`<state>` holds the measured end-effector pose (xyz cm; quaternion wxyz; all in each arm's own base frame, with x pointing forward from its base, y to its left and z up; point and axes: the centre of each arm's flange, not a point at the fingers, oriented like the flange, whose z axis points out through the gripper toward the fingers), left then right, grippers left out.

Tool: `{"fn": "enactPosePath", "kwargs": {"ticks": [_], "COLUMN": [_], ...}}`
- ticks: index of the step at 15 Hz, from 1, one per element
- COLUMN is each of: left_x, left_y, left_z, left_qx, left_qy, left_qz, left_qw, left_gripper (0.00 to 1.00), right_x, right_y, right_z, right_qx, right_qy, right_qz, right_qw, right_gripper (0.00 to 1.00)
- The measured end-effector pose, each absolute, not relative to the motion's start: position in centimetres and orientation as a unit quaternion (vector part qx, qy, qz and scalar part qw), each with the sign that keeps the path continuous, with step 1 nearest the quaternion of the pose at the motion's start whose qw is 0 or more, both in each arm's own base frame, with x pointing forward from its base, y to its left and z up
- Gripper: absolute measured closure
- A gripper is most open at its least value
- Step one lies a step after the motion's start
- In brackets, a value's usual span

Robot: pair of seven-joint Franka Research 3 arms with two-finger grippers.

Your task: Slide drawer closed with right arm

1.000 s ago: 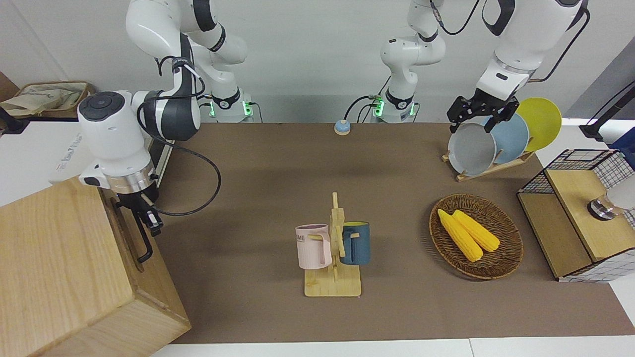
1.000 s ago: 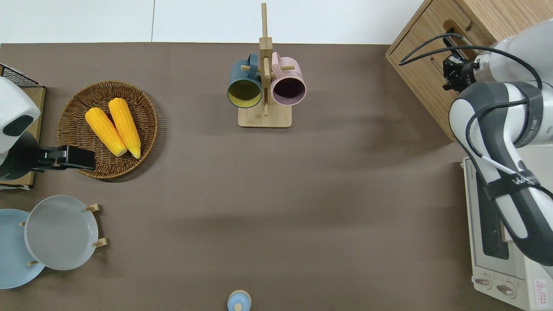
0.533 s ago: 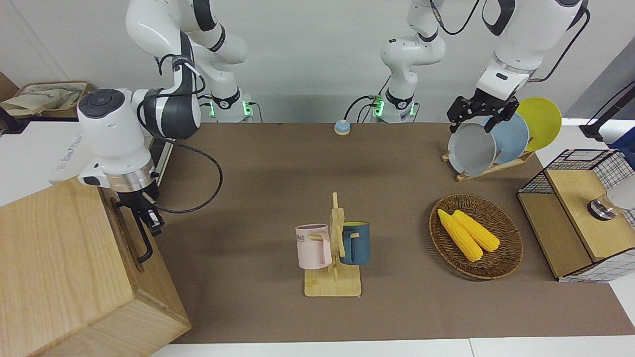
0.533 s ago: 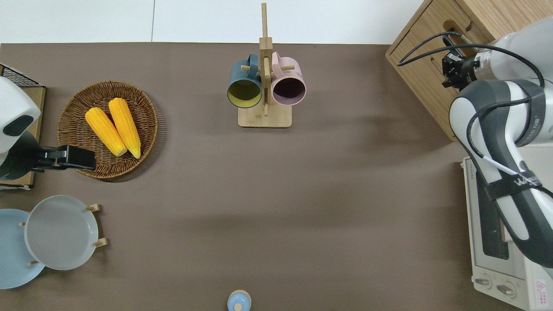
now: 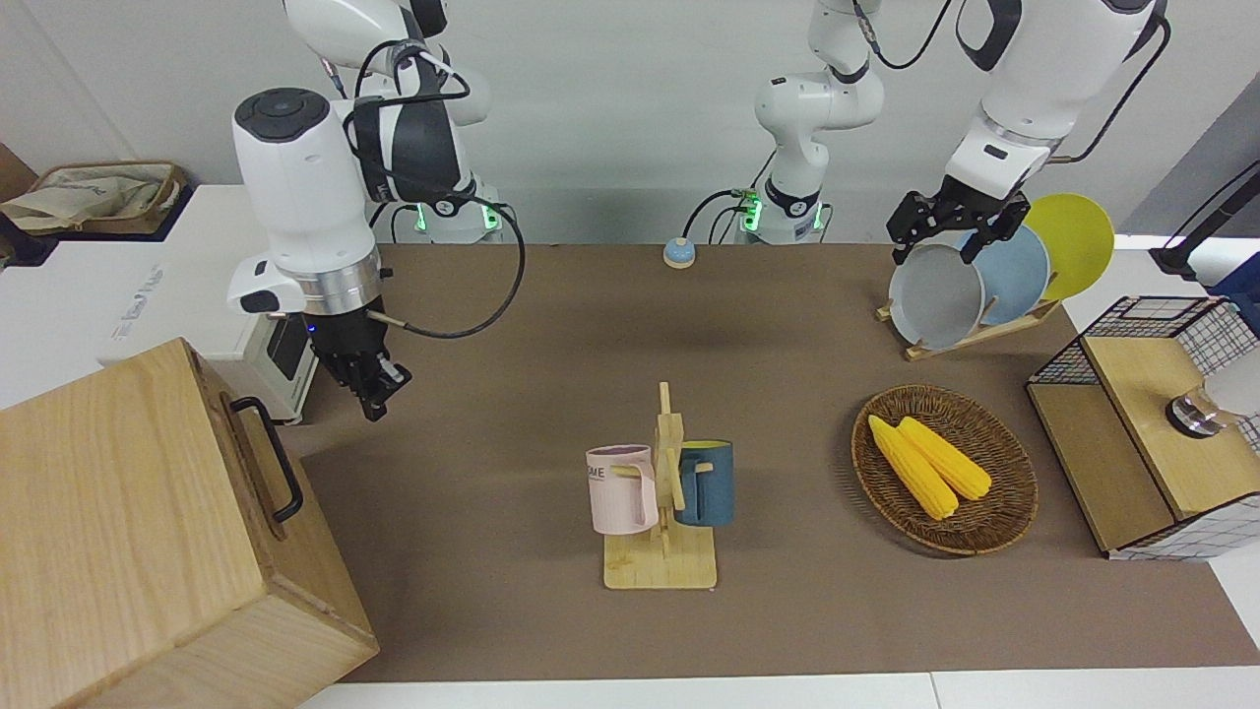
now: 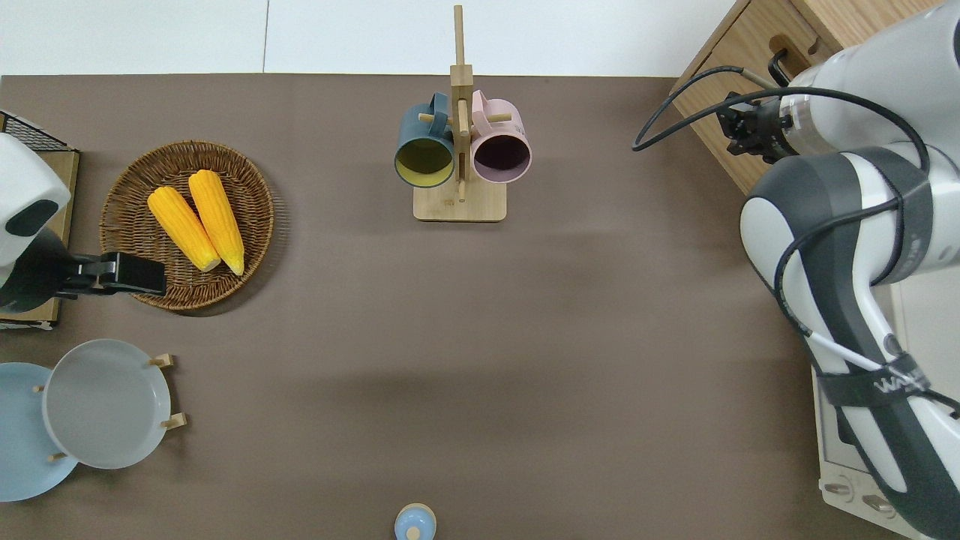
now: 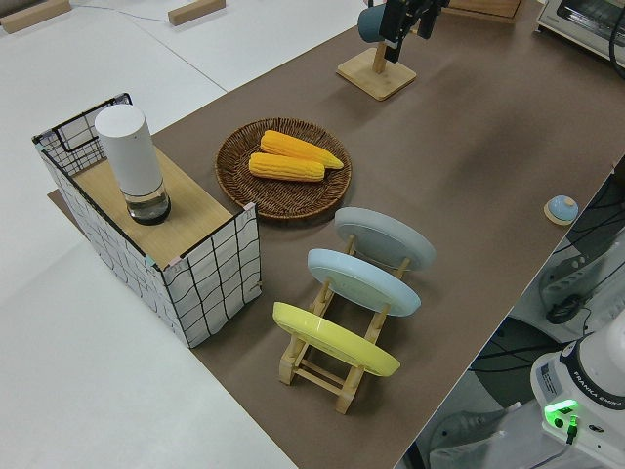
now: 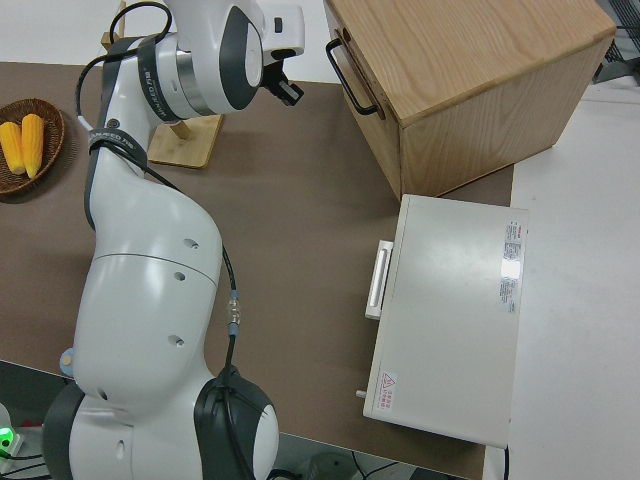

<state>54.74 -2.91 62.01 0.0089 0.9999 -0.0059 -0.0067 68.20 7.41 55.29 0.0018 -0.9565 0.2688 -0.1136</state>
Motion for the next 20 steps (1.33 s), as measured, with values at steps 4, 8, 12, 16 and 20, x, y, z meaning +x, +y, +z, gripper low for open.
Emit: {"fn": "enactPosePath", "kwargs": {"ticks": [4, 8, 12, 16, 20], "left_x": [54.7, 54.7, 54.7, 54.7, 54.7], "left_y": [-2.9, -2.9, -2.9, -2.9, -2.9], "left_z": [62.0, 62.0, 62.0, 62.0, 62.0], "left_qx": [1.000, 1.000, 1.000, 1.000, 1.000], "left_qy": [-0.006, -0.006, -0.006, -0.006, -0.006], "left_qz": [-0.007, -0.007, -0.007, -0.007, -0.007], "left_qw": [0.009, 0.009, 0.009, 0.009, 0.009], "left_gripper": [0.00, 0.00, 0.00, 0.00, 0.00], "right_x": [66.2, 63.7, 60.8, 58.1, 56.1], "right_y": [8.6, 8.4, 8.6, 9.0, 8.5], "right_z": [57.7, 59.7, 60.9, 60.4, 60.3], "right_qx": [-0.981, -0.994, -0.997, -0.999, -0.999], "right_qy": [0.161, 0.064, -0.001, -0.023, -0.030], "right_qz": [-0.103, -0.087, -0.066, -0.045, -0.038], "right_qw": [-0.015, -0.021, -0.026, -0.006, -0.005], "right_gripper": [0.99, 0.89, 0.52, 0.15, 0.02]}}
